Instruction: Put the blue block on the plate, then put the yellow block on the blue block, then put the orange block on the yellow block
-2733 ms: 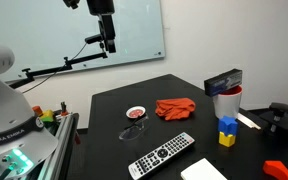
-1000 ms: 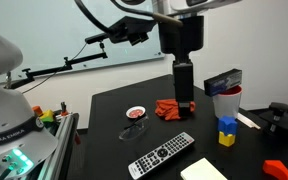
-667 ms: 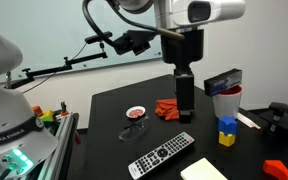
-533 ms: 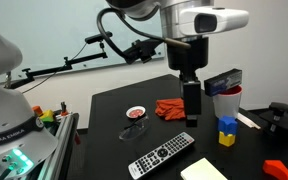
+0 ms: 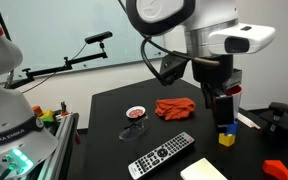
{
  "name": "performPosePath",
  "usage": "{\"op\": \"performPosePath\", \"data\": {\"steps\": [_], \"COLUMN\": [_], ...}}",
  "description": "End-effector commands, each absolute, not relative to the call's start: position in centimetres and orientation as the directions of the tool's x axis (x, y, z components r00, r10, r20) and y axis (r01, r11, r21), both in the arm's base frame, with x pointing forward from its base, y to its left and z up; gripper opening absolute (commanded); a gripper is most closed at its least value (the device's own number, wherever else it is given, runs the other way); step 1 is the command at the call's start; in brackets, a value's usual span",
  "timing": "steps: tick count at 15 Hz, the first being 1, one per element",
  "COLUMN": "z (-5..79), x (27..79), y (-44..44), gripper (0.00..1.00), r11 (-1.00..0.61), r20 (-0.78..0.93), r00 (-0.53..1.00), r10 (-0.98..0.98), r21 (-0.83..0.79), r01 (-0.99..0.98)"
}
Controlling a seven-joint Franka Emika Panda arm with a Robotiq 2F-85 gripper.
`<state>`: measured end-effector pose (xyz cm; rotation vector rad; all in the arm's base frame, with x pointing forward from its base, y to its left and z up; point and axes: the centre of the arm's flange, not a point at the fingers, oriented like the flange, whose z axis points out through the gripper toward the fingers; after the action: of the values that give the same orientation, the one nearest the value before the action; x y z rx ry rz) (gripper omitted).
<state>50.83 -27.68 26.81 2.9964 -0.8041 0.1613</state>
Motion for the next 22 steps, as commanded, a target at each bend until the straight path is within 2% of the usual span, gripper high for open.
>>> {"op": "performPosePath", "data": {"steps": [1,10,22], "z": [26.6,25.6,23.3], "x": [52.5,55.7,56.8], "y": [-28.6,-28.6,-28.8], "gripper": [1.0,1.0,1.0], "r11": [-0.882,-0.897,-0.899], "r20": [0.154,0.191,0.169], "r00": [0.869,0.878,0.884], "r10": [-0.47,-0.44,-0.435], "r21": [-0.041,-0.038,-0.033], "r01": [-0.47,-0.441,-0.436]}}
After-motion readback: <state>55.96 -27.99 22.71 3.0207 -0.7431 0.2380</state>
